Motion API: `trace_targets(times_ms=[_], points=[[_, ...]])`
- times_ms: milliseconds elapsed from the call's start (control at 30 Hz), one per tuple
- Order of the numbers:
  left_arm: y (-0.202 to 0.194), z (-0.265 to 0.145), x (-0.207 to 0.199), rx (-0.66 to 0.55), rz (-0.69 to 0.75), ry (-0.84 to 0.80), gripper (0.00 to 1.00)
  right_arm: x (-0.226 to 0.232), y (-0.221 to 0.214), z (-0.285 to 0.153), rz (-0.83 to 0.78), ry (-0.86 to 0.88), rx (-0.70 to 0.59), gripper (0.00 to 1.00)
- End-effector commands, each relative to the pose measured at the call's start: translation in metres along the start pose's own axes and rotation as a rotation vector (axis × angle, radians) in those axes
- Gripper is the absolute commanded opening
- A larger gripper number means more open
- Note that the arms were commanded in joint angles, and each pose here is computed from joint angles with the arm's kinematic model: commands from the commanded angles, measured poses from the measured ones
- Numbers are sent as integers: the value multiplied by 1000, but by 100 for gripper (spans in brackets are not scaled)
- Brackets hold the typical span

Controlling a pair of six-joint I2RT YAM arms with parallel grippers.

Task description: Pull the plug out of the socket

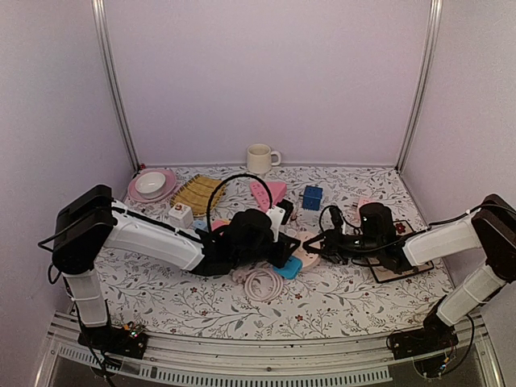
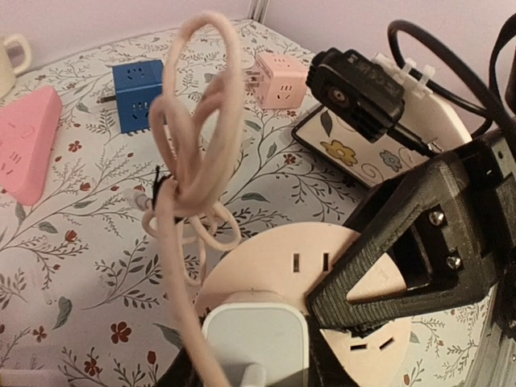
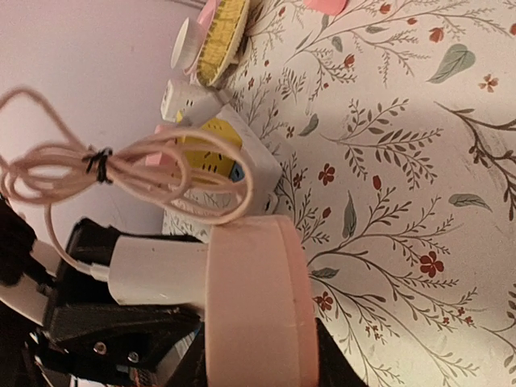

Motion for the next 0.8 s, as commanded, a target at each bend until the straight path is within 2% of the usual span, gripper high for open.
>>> trace_targets(times_ms=[0, 33, 100, 133, 167, 267, 367, 533, 767], points=[[38, -8, -13, -140, -18, -31, 0, -4, -4, -1, 24, 3, -5, 17], [38, -8, -14, -139, -16, -31, 0, -4, -3, -2, 26, 2, -10, 11], [36, -9, -12, -137, -17, -27, 18, -3, -2, -3, 27, 2, -18, 5], [34, -9, -12, -133, -15, -26, 24, -2, -2, -4, 26, 5, -20, 4], [33, -10, -12, -132, -16, -26, 38, 1, -1, -4, 24, 11, -23, 4], [30, -13, -9, -128, -17, -16, 57, 5, 1, -6, 22, 18, -28, 4], [23, -17, -5, -115, -11, -7, 63, 6, 3, -9, 17, 11, -37, 3], [11, -18, -5, -81, -1, -25, 64, 7, 6, -13, 1, 3, -48, 3], [5, -14, -7, -46, -5, -42, 54, 12, 9, -19, -64, -15, -61, 3]])
Point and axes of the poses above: each gripper's point midway between its finger pads, its own z axis out along the fingers, its own x axis along the line the jaws close on, y = z × x, the point moved 1 cm from there along -z, back along the fingers, and after that the axes turned 8 degrees about z, right-handed, at the moved point
